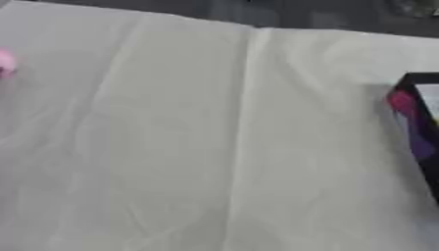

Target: Pick up the objects with one hand, pass them to the other hand, and then place them into the box on the other side of the table.

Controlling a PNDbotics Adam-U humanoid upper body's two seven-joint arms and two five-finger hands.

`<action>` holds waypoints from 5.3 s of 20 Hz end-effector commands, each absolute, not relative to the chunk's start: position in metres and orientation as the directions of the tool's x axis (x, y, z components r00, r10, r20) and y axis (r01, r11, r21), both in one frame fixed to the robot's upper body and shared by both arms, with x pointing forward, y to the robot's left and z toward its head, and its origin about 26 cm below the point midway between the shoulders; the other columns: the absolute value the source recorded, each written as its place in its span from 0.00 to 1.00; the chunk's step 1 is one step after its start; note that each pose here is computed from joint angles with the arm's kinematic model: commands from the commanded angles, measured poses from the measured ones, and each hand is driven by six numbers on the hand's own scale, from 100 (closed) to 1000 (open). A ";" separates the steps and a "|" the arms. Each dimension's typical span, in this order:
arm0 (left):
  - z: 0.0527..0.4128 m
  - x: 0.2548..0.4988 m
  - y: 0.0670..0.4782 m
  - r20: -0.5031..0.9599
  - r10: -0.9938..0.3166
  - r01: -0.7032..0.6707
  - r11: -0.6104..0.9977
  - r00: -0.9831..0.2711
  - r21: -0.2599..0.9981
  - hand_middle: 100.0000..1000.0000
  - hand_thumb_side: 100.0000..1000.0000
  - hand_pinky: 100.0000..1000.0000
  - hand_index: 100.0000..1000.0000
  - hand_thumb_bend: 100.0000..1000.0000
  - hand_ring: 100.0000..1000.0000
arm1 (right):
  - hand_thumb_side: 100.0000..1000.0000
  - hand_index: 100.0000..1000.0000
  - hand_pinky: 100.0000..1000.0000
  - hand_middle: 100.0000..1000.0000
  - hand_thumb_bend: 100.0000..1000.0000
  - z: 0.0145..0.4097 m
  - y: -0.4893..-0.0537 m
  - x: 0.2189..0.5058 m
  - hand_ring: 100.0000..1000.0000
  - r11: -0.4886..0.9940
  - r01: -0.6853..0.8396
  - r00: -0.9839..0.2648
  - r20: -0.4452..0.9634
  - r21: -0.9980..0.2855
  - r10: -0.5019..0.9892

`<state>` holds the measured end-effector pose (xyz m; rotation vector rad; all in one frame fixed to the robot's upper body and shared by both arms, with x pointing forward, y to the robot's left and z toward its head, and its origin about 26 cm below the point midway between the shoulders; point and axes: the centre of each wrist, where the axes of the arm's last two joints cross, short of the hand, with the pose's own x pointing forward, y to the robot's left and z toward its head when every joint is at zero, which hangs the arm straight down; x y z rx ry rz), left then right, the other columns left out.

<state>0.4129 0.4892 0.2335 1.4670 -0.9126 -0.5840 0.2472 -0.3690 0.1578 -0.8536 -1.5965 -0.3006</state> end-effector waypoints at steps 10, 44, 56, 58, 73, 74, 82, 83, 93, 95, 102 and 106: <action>0.275 0.399 0.477 0.072 -0.906 -0.297 -0.060 0.417 0.953 0.50 0.00 0.71 0.39 0.21 0.65 | 0.04 0.76 0.64 0.75 0.41 0.165 -0.374 0.243 0.74 0.662 0.687 0.032 0.923 -0.299 0.384; 0.294 0.359 0.355 0.067 -0.975 -0.223 0.115 -0.214 0.968 0.45 0.00 0.71 0.36 0.00 0.59 | 0.05 0.77 0.64 0.76 0.41 0.198 -0.376 0.254 0.74 0.698 0.650 -0.099 0.878 -0.299 0.469; 0.269 0.372 0.297 0.234 -0.879 -0.128 0.311 -0.415 0.942 0.43 0.17 0.70 0.35 0.00 0.57 | 0.00 0.78 0.65 0.78 0.36 0.254 -0.355 0.275 0.76 0.775 0.522 -0.269 0.793 -0.357 0.547; 0.262 0.376 0.286 0.272 -0.850 -0.100 0.351 -0.452 0.931 0.43 0.28 0.71 0.34 0.00 0.57 | 0.00 0.79 0.65 0.78 0.36 0.263 -0.350 0.277 0.76 0.783 0.495 -0.287 0.780 -0.377 0.556; 0.217 0.392 0.214 0.428 -0.647 0.050 0.516 -0.631 0.855 0.41 0.45 0.71 0.33 0.00 0.56 | 0.00 0.79 0.67 0.79 0.40 0.294 -0.305 0.292 0.77 0.792 0.292 -0.367 0.701 -0.536 0.611; 0.213 0.393 0.210 0.435 -0.638 0.059 0.521 -0.636 0.851 0.41 0.46 0.71 0.33 0.00 0.56 | 0.00 0.79 0.68 0.79 0.41 0.295 -0.301 0.293 0.77 0.789 0.278 -0.371 0.697 -0.547 0.614; 0.193 0.399 0.188 0.459 -0.589 0.089 0.547 -0.665 0.832 0.41 0.49 0.71 0.33 0.00 0.55 | 0.00 0.80 0.69 0.80 0.44 0.298 -0.276 0.298 0.78 0.756 0.176 -0.386 0.662 -0.631 0.642; 0.191 0.400 0.186 0.461 -0.585 0.091 0.549 -0.667 0.831 0.40 0.49 0.71 0.33 0.00 0.55 | 0.00 0.80 0.69 0.80 0.44 0.298 -0.273 0.299 0.78 0.752 0.164 -0.388 0.659 -0.639 0.644; 0.180 0.404 0.162 0.459 -0.549 0.107 0.554 -0.699 0.826 0.40 0.51 0.71 0.33 0.00 0.55 | 0.00 0.80 0.70 0.81 0.47 0.301 -0.249 0.301 0.79 0.724 0.065 -0.432 0.634 -0.687 0.641; 0.179 0.404 0.160 0.455 -0.547 0.107 0.552 -0.703 0.827 0.40 0.51 0.71 0.33 0.00 0.55 | 0.00 0.80 0.70 0.81 0.47 0.302 -0.247 0.302 0.79 0.718 0.058 -0.434 0.631 -0.693 0.643; 0.177 0.404 0.141 0.447 -0.506 0.130 0.543 -0.738 0.829 0.40 0.53 0.71 0.33 0.00 0.55 | 0.00 0.81 0.72 0.82 0.51 0.306 -0.229 0.302 0.80 0.677 -0.011 -0.469 0.602 -0.736 0.646; 0.178 0.403 0.130 0.443 -0.476 0.141 0.545 -0.759 0.827 0.40 0.54 0.71 0.33 0.00 0.55 | 0.00 0.81 0.72 0.82 0.51 0.309 -0.220 0.302 0.80 0.646 -0.053 -0.486 0.585 -0.761 0.649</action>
